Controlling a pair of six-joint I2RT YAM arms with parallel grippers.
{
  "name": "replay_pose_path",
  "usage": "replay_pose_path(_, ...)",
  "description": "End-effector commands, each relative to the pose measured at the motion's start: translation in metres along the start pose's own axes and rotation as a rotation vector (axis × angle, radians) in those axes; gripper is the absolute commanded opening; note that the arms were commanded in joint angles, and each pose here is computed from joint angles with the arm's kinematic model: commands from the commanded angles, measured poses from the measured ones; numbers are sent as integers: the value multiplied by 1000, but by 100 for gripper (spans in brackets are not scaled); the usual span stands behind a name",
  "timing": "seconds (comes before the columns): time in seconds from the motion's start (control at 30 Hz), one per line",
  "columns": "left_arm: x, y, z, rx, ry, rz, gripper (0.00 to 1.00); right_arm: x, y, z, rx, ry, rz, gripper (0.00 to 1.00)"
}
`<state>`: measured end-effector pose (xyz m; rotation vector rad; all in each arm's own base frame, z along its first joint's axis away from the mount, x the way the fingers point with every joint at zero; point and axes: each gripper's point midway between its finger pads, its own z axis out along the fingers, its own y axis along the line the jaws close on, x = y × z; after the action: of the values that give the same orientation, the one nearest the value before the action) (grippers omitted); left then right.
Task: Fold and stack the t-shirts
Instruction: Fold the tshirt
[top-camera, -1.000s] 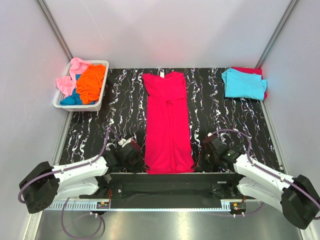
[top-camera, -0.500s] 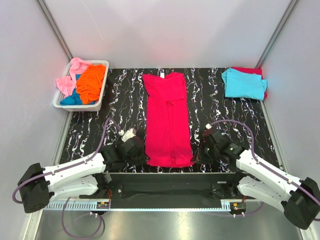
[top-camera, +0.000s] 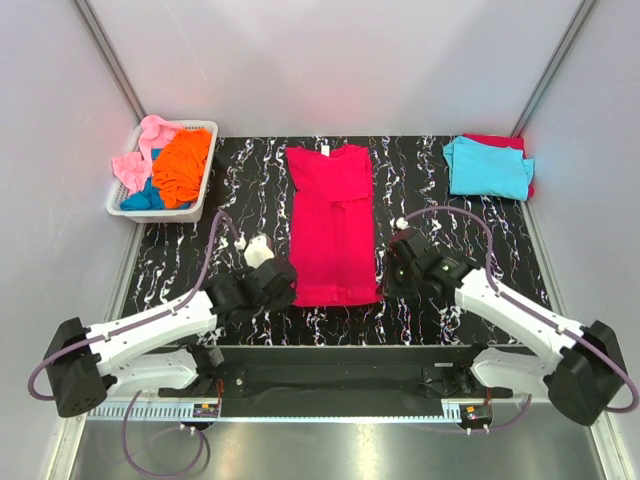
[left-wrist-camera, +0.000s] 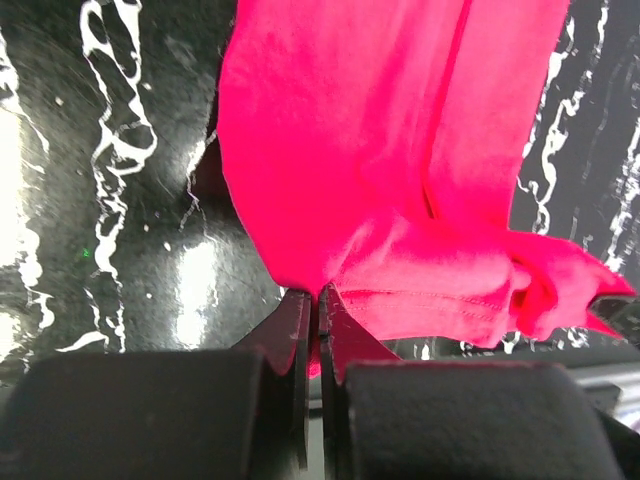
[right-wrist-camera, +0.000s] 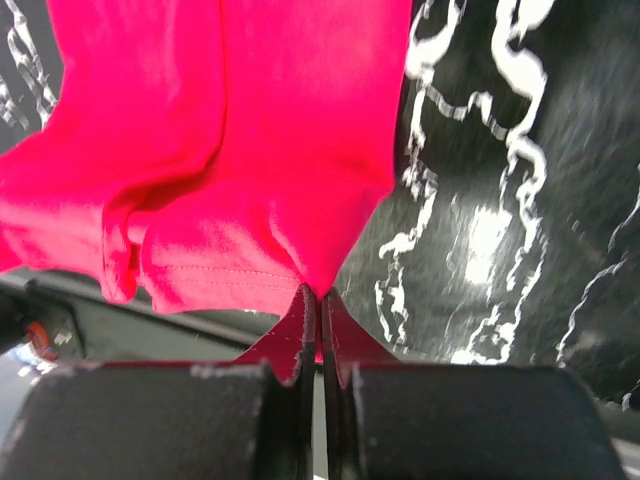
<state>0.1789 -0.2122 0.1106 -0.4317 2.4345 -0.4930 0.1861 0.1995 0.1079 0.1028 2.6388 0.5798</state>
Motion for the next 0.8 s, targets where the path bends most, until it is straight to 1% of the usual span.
replay_pose_path(0.0,-29,-11,-3,-14,-99,19,0,-34,9,1,34,-97,-87,0)
replay_pose_path(0.17,-52,-16,3,-37,-138,24,0,-67,17,13,74,-137,-137,0)
replay_pose_path(0.23,-63,-17,8,-47,-156,28,0,-85,13,17,93,-163,-127,0)
replay_pose_path(0.3,-76,-22,15,-43,-174,29,0,-104,18,24,73,-175,-141,0)
replay_pose_path(0.37,-81,-27,23,-21,-153,29,0,-124,13,30,79,-189,-138,0)
replay_pose_path(0.4,-91,-31,29,-3,-159,24,0,-131,14,33,76,-197,-144,0)
replay_pose_path(0.43,-91,-30,40,-14,-141,33,0,-138,11,41,86,-190,-146,0)
replay_pose_path(0.47,-101,-40,45,16,-154,27,0,-150,16,41,72,-206,-166,0)
replay_pose_path(0.5,-111,-39,52,13,-159,36,0,-155,20,45,55,-205,-175,0)
replay_pose_path(0.53,-105,-39,67,6,-116,47,0,-158,18,56,58,-187,-182,0)
replay_pose_path(0.57,-120,-48,70,32,-136,33,0,-170,22,57,46,-203,-192,0)
replay_pose_path(0.6,-123,-50,77,31,-130,53,0,-175,23,62,38,-205,-197,0)
replay_pose_path(0.63,-128,-56,87,31,-120,59,0,-175,22,75,36,-174,-200,0)
replay_pose_path(0.7,-138,-60,100,37,-110,71,0,-191,27,81,18,-187,-206,0)
replay_pose_path(0.73,-143,-63,106,43,-107,73,0,-189,23,93,30,-163,-206,0)
replay_pose_path(0.77,-146,-66,118,39,-96,75,0,-199,26,94,24,-180,-209,0)
